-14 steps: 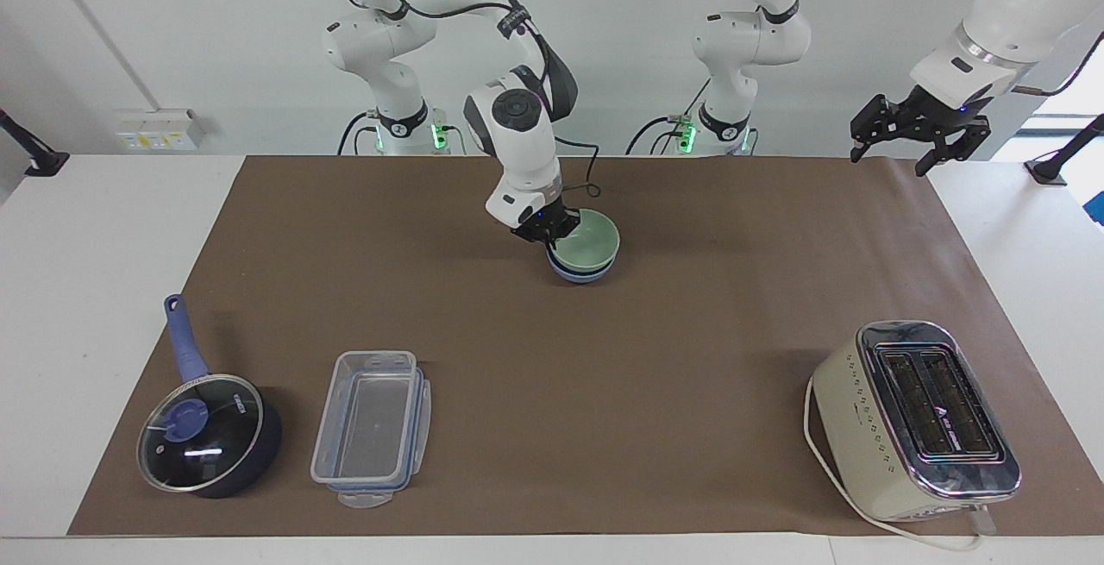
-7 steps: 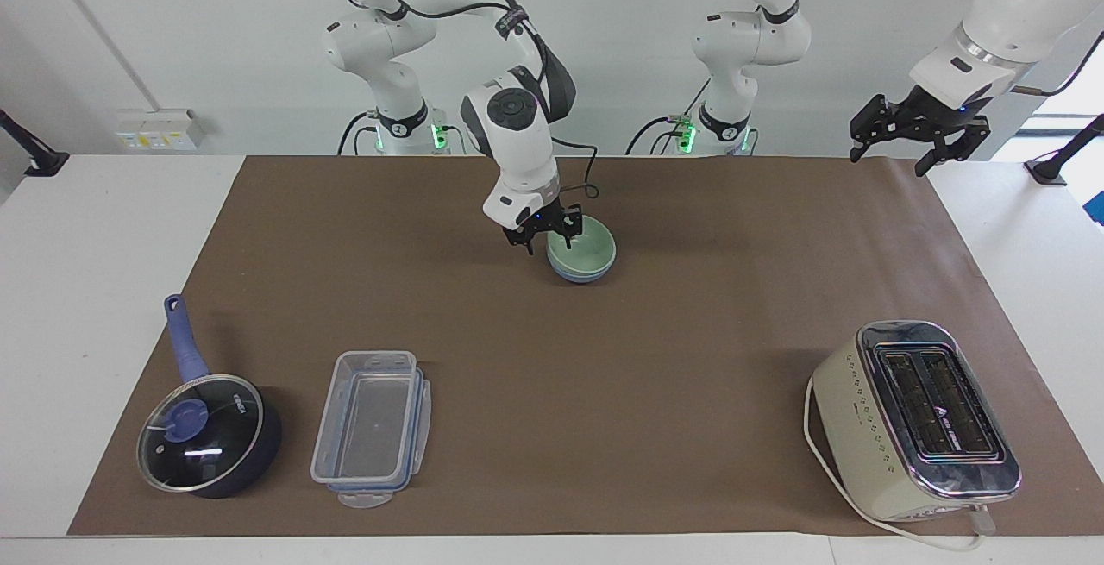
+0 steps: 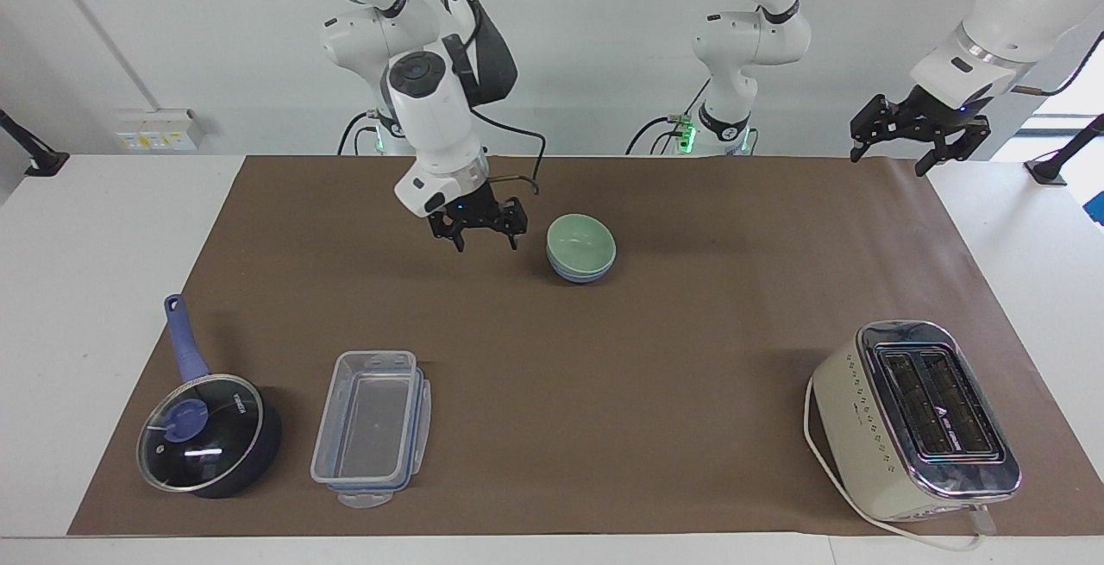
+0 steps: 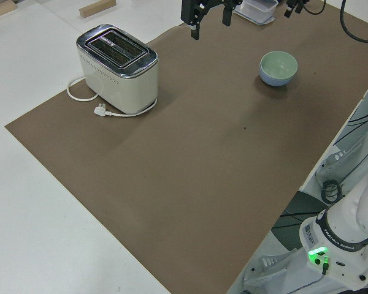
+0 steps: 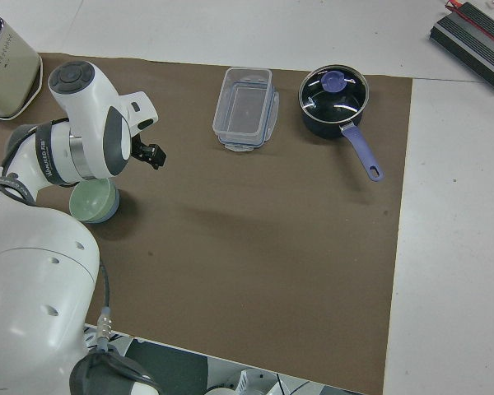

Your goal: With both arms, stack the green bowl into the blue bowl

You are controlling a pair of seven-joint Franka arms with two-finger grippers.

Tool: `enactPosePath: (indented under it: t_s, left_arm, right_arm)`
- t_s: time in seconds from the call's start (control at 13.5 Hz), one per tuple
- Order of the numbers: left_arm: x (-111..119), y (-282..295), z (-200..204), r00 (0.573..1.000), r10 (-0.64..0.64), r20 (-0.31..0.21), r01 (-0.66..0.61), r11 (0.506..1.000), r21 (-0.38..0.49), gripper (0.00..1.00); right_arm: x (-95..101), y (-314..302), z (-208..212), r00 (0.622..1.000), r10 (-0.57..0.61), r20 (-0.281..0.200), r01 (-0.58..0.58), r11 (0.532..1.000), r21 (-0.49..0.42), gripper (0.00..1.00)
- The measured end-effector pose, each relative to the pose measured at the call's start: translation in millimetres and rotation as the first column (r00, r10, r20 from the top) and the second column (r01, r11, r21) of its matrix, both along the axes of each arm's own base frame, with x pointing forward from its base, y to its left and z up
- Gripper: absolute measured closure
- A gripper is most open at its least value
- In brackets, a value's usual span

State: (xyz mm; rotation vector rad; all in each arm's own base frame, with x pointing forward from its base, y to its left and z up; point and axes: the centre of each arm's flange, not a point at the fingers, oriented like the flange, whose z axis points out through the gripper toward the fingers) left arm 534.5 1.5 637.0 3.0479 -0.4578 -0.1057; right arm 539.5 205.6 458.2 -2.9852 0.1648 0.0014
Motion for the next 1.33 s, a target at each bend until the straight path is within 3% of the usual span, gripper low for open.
enactPosePath:
  t_s: [0.22,0.52,1.04,1.33]
  left_arm:
    - [0.0,0.9,0.0,1.0,0.002,0.0,-0.002,1.0,0.0,0.0]
    - [0.0,0.5,0.0,1.0,0.001,0.0,-0.001,1.0,0.0,0.0]
    - [0.0,0.4,0.1,1.0,0.001,0.0,-0.001,1.0,0.0,0.0]
    - [0.0,0.4,0.1,1.0,0.001,0.0,-0.001,1.0,0.0,0.0]
  right_arm:
    - [11.2,-54.0,42.0,0.996,-0.074,-0.043,0.074,0.997,-0.012,0.0]
    - [11.3,-120.9,84.0,0.988,-0.154,-0.013,0.153,0.987,-0.038,0.0]
    - [4.7,-193.7,168.8,0.994,-0.105,0.024,0.107,0.988,-0.11,0.0]
    - [-9.1,-203.0,208.1,0.999,-0.045,0.002,0.045,0.988,-0.146,0.0]
